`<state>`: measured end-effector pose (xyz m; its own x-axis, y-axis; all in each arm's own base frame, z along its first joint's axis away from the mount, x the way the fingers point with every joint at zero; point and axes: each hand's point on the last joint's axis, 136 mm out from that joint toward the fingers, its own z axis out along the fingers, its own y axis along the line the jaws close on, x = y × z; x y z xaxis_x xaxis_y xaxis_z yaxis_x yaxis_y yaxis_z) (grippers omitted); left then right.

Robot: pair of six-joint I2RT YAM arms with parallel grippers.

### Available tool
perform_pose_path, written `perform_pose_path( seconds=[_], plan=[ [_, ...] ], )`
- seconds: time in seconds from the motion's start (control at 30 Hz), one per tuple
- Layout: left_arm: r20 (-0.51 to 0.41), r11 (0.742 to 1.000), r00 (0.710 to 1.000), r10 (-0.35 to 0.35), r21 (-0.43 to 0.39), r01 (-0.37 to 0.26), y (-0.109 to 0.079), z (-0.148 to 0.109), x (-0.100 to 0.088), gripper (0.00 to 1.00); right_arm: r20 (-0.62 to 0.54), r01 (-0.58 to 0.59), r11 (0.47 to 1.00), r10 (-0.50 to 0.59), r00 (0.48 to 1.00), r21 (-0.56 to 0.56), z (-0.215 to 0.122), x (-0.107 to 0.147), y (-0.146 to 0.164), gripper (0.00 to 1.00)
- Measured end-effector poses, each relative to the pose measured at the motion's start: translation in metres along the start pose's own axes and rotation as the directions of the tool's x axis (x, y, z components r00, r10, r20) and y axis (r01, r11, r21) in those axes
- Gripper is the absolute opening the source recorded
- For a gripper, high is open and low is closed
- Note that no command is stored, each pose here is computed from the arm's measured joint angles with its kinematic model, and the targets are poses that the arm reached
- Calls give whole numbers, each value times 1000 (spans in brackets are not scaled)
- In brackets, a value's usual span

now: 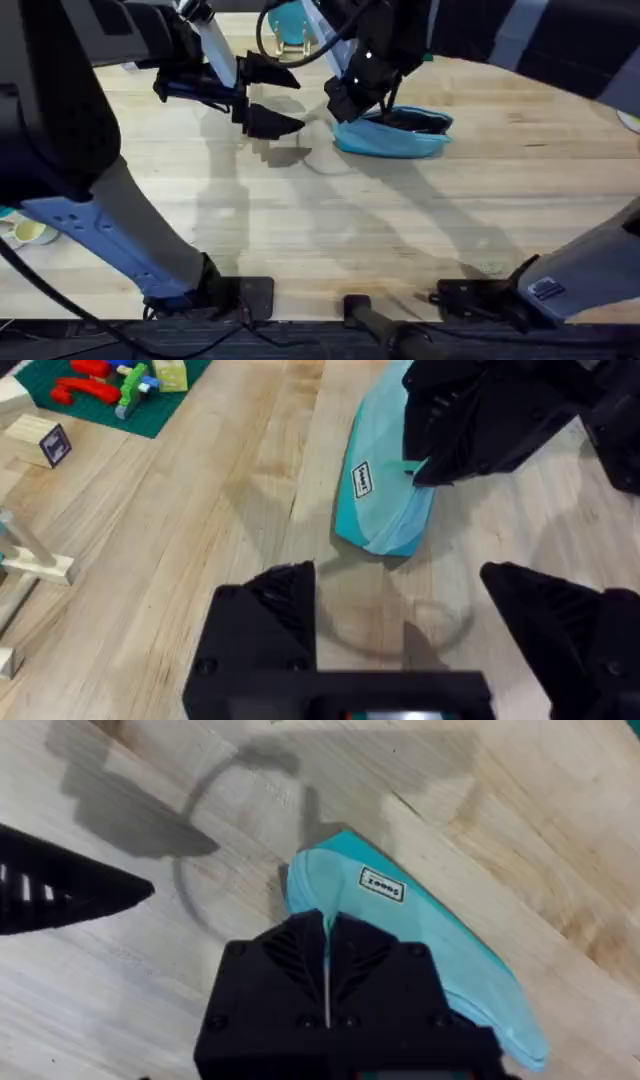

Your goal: Unzip the bag, pick up the pens from the table one at a time and place them inside, then zip the bag closed.

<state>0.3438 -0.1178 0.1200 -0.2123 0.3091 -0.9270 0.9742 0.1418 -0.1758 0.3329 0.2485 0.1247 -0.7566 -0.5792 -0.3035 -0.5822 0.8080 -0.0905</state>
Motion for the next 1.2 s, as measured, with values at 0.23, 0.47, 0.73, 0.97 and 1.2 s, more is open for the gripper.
perform_pose_path(
  seconds=[0.23, 0.47, 0.73, 0.97, 1.2],
  plan=[
    [0, 1000, 1000, 0, 0, 0, 0, 0, 0, 995, 2, 0, 1000, 0, 1000, 16, 0, 0, -3, 32],
    [0, 1000, 1000, 0, 0, 0, 0, 0, 0, 995, 5, 2, 999, -2, 1000, 35, -1, -1, -5, 32],
    [0, 1000, 1000, 0, 0, 0, 0, 0, 0, 995, 43, -4, 999, 2, 999, 48, -15, -14, -9, 32],
    [0, 1000, 1000, 0, 0, 0, 0, 0, 0, 995, 54, -6, 998, 3, 999, 55, -18, -16, -10, 30],
    [-1, 1000, 1000, 2, 5, -2, -1, 2, 0, 995, 54, -6, 998, 3, 999, 55, -18, -16, -10, 31]
  ],
)
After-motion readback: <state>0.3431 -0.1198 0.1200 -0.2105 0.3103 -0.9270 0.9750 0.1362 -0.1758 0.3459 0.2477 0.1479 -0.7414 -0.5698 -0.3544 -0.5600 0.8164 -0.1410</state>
